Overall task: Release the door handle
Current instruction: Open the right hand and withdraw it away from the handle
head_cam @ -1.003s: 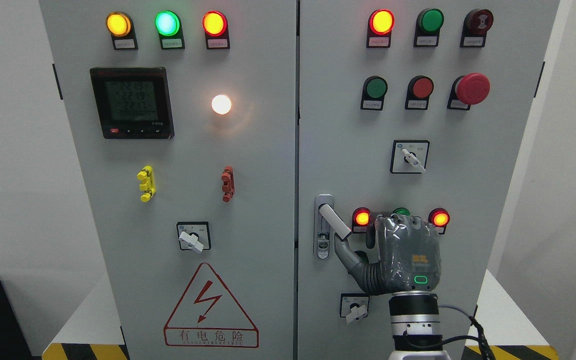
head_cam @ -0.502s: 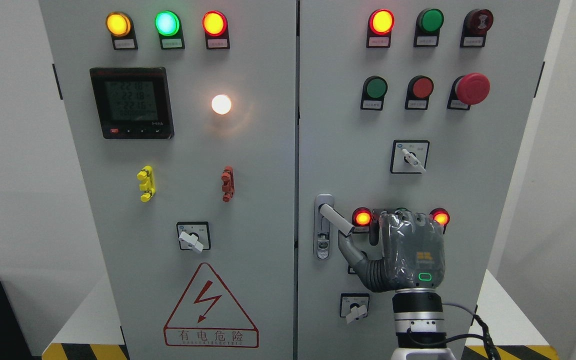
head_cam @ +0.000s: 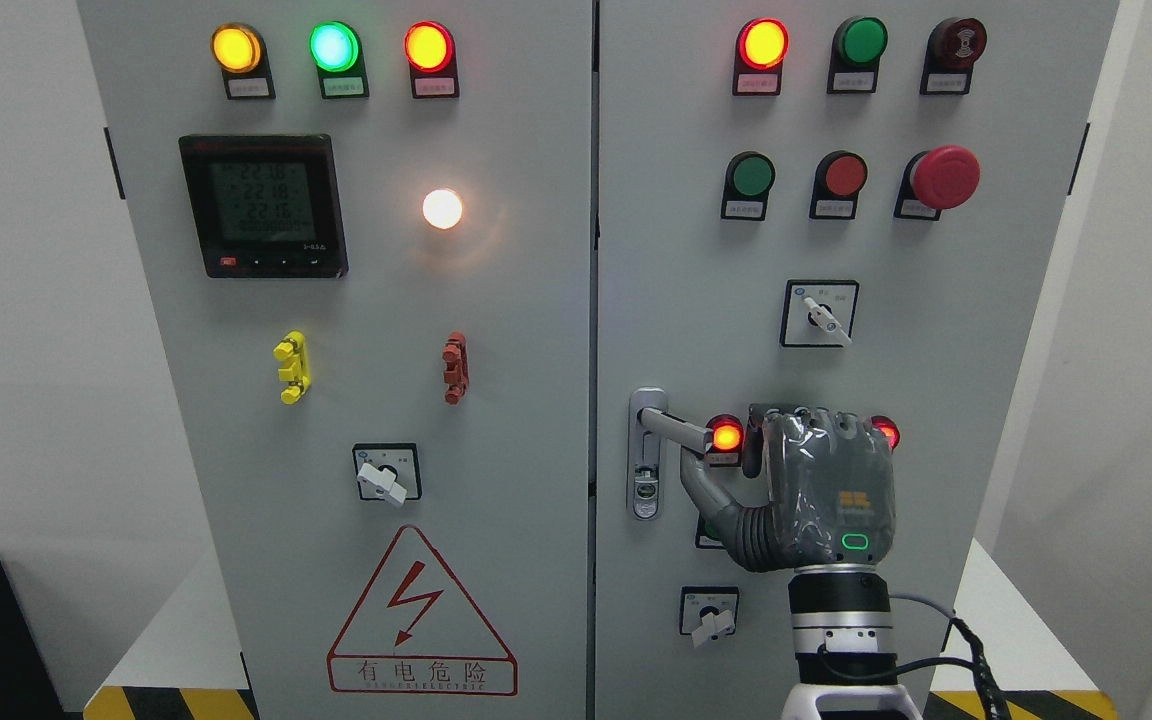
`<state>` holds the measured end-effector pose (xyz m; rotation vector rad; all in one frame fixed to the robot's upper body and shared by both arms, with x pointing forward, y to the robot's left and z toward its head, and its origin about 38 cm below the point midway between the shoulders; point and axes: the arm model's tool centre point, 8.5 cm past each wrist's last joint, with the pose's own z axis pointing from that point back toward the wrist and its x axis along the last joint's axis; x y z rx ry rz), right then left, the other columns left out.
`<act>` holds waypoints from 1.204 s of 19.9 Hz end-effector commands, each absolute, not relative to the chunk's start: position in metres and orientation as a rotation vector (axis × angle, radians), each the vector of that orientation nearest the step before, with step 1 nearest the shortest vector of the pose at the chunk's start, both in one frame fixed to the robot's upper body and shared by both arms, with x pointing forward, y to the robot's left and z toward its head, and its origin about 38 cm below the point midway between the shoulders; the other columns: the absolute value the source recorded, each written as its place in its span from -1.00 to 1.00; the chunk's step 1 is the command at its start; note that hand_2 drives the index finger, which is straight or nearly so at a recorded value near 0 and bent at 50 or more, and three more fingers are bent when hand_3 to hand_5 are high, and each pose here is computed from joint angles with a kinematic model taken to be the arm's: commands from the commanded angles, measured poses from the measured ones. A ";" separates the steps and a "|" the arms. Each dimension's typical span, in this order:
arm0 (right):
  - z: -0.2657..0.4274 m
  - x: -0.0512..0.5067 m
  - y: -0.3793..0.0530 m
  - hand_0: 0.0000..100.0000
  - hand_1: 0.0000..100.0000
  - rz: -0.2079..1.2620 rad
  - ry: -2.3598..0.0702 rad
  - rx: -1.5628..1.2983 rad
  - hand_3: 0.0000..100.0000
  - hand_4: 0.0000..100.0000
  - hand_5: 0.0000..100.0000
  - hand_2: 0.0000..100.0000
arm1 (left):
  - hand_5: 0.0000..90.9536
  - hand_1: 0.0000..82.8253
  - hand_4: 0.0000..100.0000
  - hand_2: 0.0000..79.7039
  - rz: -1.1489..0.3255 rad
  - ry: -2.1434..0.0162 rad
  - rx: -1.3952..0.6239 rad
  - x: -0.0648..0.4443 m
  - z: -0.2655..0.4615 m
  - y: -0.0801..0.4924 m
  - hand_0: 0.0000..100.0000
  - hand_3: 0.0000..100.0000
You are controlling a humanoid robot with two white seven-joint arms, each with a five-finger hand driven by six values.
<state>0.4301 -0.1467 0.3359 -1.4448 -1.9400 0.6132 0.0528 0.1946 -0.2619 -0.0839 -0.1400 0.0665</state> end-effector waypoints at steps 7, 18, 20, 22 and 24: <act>0.334 0.427 -0.147 -0.34 -0.21 0.611 -1.943 -1.441 1.00 1.00 0.88 0.74 | -1.00 -1.00 -0.98 -0.94 0.046 -0.155 -0.085 0.058 -0.262 0.194 -1.00 -0.83; 0.306 0.383 -0.175 -0.38 -0.22 0.566 -1.901 -1.462 1.00 0.98 0.86 0.64 | -1.00 -1.00 -0.97 -0.94 0.046 -0.157 -0.084 0.059 -0.262 0.194 -1.00 -0.83; 0.304 0.373 -0.186 -0.39 -0.22 0.540 -1.897 -1.492 1.00 0.94 0.83 0.60 | -1.00 -1.00 -0.97 -0.94 0.046 -0.157 -0.084 0.059 -0.262 0.194 -1.00 -0.83; 0.301 0.363 -0.193 -0.40 -0.22 0.530 -1.902 -1.510 1.00 0.76 0.69 0.42 | -1.00 -1.00 -0.98 -0.94 0.046 -0.157 -0.084 0.059 -0.262 0.194 -1.00 -0.84; 0.300 0.354 -0.202 -0.41 -0.22 0.527 -1.895 -1.530 0.76 0.51 0.39 0.09 | -1.00 -1.00 -0.98 -0.94 0.046 -0.157 -0.086 0.059 -0.262 0.194 -1.00 -0.83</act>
